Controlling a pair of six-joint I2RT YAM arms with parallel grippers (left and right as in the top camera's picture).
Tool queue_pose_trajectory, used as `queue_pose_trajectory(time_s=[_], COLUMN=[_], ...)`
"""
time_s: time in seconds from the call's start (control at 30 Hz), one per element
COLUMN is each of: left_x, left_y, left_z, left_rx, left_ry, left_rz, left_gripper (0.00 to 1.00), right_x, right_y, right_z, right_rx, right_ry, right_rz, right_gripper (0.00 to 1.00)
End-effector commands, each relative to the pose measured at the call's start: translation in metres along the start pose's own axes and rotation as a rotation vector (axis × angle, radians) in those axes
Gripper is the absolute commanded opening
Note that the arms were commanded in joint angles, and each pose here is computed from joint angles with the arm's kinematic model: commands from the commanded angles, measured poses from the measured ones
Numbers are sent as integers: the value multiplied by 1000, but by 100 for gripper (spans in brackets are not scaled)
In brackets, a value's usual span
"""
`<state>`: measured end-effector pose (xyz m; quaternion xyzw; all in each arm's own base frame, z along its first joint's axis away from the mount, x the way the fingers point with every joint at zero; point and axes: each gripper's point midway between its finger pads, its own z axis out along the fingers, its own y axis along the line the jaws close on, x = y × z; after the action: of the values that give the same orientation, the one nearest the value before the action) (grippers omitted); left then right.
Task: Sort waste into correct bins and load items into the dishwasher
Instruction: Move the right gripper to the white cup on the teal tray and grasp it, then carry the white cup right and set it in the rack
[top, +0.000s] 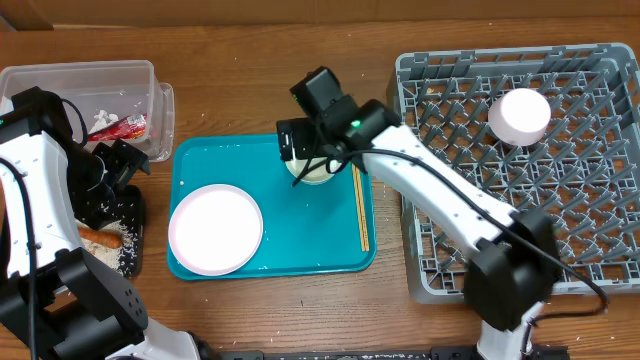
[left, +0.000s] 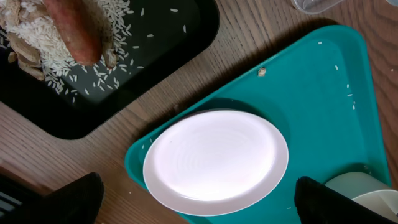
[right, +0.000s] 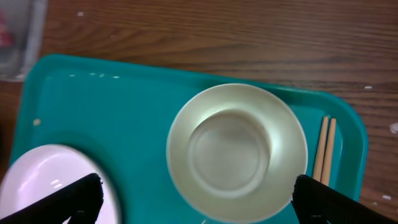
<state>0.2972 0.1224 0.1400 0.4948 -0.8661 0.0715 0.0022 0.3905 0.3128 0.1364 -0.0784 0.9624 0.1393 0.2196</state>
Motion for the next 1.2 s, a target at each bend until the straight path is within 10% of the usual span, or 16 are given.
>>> queue_pose_trajectory(time_s=[0.0,0.6,0.77,1.17], left_x=[0,0,0,0], left_y=[1,1,1,1], left_z=[1,1,1,1], left_rx=[1,1,1,1], left_ry=[6,6,6,6], left_rz=[-17,-17,-17,-17], left_gripper=[100,100,100,100], right_x=[0,24,23,9], right_y=[-19,-28,-28,-25], right_z=[25,74,74,42], right_rx=[104,146,144,150], right_ry=[-15,66,64,67], right_rz=[0,-11,-11,-5], right_gripper=[100,99,75,60])
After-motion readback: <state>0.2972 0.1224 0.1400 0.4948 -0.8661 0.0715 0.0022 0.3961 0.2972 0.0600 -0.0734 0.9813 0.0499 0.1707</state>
